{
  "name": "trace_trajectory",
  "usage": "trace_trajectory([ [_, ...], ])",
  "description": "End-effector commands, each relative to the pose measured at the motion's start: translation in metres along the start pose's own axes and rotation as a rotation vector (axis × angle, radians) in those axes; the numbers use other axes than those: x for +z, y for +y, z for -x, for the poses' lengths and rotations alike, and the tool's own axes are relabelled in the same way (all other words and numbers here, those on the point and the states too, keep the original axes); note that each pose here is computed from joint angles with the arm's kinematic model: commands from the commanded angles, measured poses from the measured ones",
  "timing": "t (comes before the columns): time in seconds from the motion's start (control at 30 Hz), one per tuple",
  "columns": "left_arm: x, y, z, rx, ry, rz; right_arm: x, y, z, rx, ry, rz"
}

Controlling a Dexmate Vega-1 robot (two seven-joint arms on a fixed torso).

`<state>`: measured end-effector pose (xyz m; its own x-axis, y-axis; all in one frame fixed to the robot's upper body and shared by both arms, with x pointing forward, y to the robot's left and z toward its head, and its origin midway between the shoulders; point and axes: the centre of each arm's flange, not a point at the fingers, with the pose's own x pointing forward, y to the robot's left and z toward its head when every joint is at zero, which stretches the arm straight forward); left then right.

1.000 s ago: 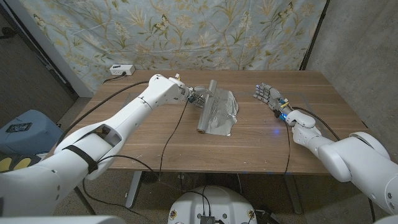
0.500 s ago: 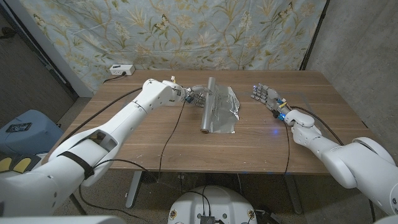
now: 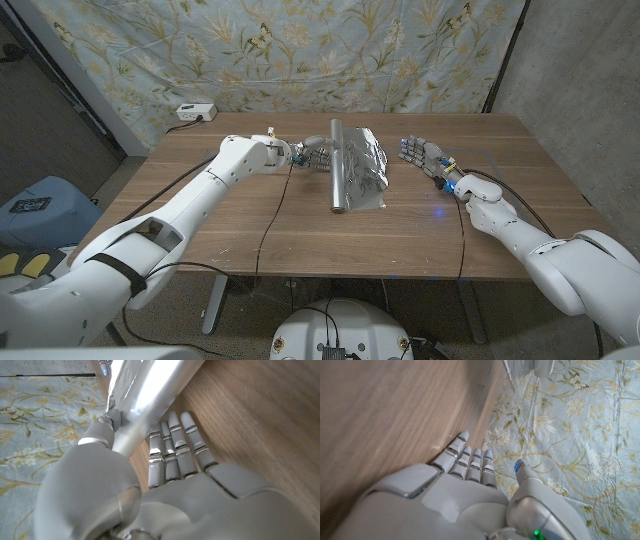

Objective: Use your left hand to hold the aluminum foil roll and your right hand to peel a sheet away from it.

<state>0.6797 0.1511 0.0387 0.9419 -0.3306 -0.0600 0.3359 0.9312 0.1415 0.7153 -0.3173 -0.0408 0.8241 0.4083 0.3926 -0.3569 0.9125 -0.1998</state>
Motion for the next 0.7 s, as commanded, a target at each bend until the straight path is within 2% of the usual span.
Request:
trace_trajectory([
  [0.03,-0.007,0.006,-0.003,-0.07,-0.029,0.133,0.004,0.012,-0.005,0.035,0.024,0.02],
  [0.7,-0.01,0.014,-0.015,-0.169,-0.022,0.3,0.003,0.022,-0.012,0.063,0.071,0.031],
])
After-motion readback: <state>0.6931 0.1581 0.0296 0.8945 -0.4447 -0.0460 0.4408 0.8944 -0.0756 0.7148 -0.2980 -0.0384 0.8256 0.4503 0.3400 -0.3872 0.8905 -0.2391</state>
